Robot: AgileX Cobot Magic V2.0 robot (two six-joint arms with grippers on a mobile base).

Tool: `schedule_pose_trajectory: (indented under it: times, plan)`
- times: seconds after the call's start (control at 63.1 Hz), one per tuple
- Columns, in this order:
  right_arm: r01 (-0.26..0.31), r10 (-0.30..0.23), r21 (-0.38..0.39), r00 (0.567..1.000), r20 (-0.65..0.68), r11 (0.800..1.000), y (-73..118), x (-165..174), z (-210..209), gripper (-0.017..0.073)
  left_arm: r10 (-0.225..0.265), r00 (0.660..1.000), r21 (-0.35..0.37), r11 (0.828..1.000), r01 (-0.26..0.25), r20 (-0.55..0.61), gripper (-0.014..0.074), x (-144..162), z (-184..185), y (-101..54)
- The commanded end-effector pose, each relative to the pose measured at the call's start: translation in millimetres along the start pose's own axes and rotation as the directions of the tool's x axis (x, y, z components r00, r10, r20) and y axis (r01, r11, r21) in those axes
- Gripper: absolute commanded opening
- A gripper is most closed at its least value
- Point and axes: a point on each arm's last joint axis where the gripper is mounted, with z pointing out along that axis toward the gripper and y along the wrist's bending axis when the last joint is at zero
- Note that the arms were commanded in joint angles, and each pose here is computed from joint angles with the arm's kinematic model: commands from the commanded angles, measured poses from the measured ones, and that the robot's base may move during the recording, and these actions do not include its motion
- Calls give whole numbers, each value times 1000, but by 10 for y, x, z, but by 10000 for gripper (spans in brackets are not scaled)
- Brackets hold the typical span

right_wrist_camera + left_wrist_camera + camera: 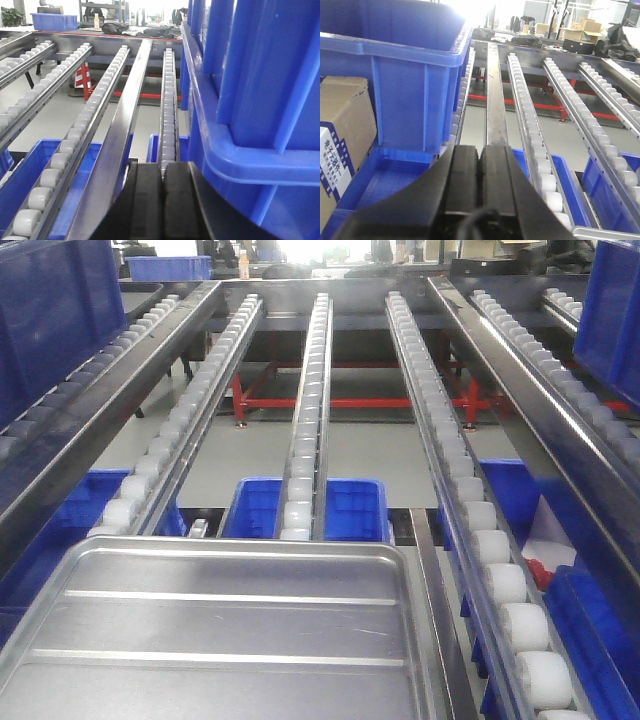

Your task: Grab silver tray and stack on right shelf

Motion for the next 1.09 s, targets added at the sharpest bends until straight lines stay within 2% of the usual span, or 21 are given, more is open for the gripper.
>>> schedule_pose_trajectory:
  times: [0.0,0.84,0.935,0.999,1.078]
  plan:
    - [5,-6,14,992,125,1000,-11,-155,-29,54,-6,996,13,1000,5,84,-100,-31,-13,-6]
    - [5,-6,14,992,126,1000,-11,-156,-29,54,-6,995,14,1000,5,100,-100,-45,-14,-8]
    - [3,-6,19,985,175,1000,-16,-201,-36,54,-16,988,22,1000,13,155,-100,-102,-21,-14]
    - [-38,33,17,972,233,999,-23,-289,-52,54,-17,979,28,1000,11,203,-100,-196,-33,-23]
    - [-47,41,13,959,282,999,-25,-471,-89,54,-7,978,26,1000,1,209,-100,-393,-44,-39]
